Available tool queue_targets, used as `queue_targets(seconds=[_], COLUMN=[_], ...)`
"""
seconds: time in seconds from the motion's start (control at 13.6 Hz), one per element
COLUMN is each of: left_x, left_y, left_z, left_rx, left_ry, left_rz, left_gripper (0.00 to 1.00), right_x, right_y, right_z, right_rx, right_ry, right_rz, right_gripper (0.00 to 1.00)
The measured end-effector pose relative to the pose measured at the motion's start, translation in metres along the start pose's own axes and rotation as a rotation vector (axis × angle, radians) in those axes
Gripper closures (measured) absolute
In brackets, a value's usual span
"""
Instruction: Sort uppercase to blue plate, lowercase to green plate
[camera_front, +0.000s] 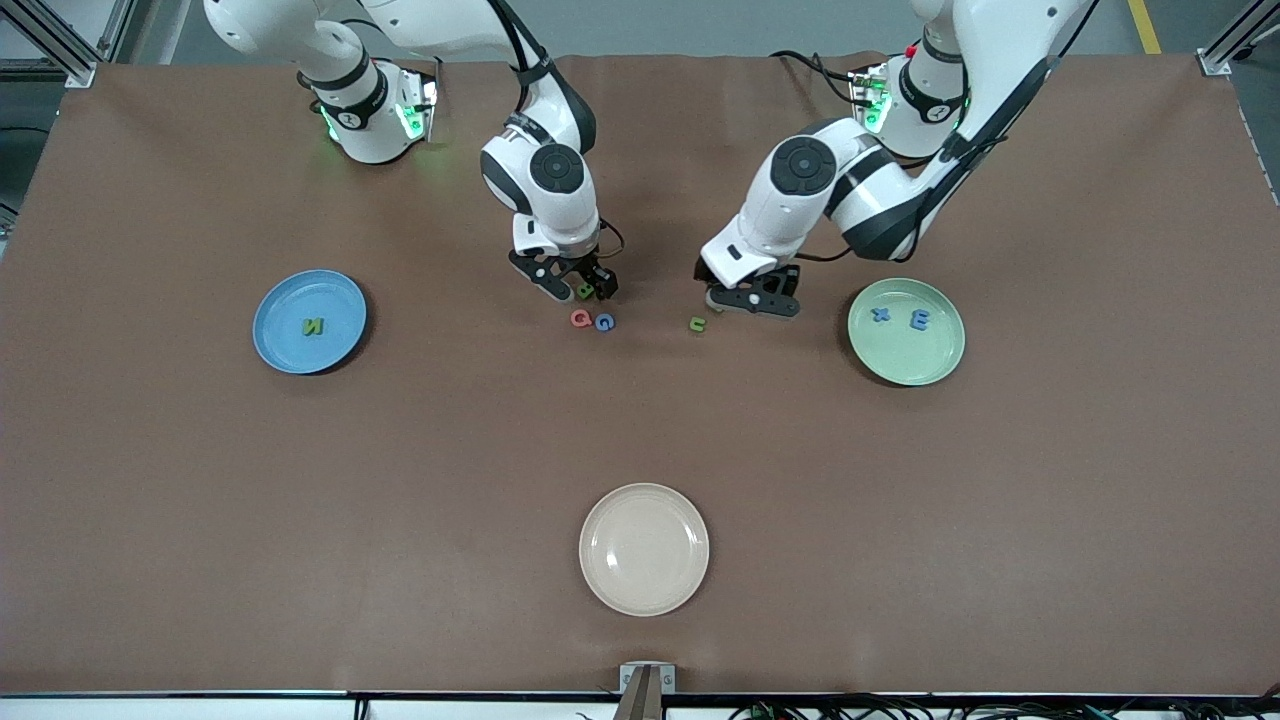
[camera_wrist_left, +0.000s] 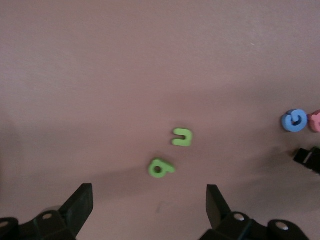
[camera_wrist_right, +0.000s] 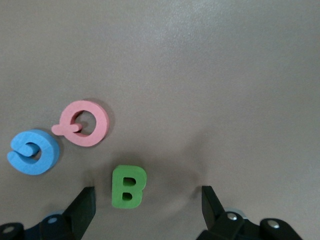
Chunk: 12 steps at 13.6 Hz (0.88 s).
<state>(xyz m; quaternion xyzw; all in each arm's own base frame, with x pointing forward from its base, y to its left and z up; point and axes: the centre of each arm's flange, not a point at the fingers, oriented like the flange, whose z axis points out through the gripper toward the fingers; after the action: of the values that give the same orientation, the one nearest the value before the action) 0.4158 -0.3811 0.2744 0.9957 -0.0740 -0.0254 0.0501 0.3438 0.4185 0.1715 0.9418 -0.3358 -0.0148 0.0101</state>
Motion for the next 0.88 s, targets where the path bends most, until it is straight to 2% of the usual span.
queue_targets(seconds=[0.22,0.44,0.51,0.59,0.66,0.74,0.81,0.88], left_x=[0.008,0.012,0.013,0.014,0.016,0.017,0.018,0.020], left_y=[0.018,0.040,0.044,0.045,0.043,0.041,0.040,0.038], left_z=[0.035,0.057,0.062,0.068,0.073,0.079,0.082,0.085], left_rx=[0.046,0.070,0.077,0.087,0.095,0.098,0.097,0.097], left_ry=[-0.006,0.001,0.006,0.013,0.015,0.015,0.015,0.015], left_rz=[-0.032,-0.058,-0.052,-0.041,-0.030,-0.026,-0.024,-0.023], left_gripper=[0.00,0.02,0.02,0.02,0.07,0.07,0.13,0.13], right_x=[0.003,0.004,0.004,0.004,0.005,0.006,0.006,0.006], right_y=[0.000,-0.003,-0.003,-0.004,-0.006,-0.008,-0.008,-0.008], right_z=[0.000,-0.003,-0.003,-0.004,-0.006,-0.007,-0.007,-0.007], right_rx=[0.001,0.010,0.009,0.014,0.019,0.023,0.022,0.022], right_ry=[0.004,0.011,0.012,0.012,0.013,0.013,0.014,0.014], right_rz=[0.001,-0.007,-0.008,-0.008,-0.007,-0.006,-0.005,-0.005], right_gripper=[0.09,0.33,0.33,0.41,0.52,0.62,0.70,0.70])
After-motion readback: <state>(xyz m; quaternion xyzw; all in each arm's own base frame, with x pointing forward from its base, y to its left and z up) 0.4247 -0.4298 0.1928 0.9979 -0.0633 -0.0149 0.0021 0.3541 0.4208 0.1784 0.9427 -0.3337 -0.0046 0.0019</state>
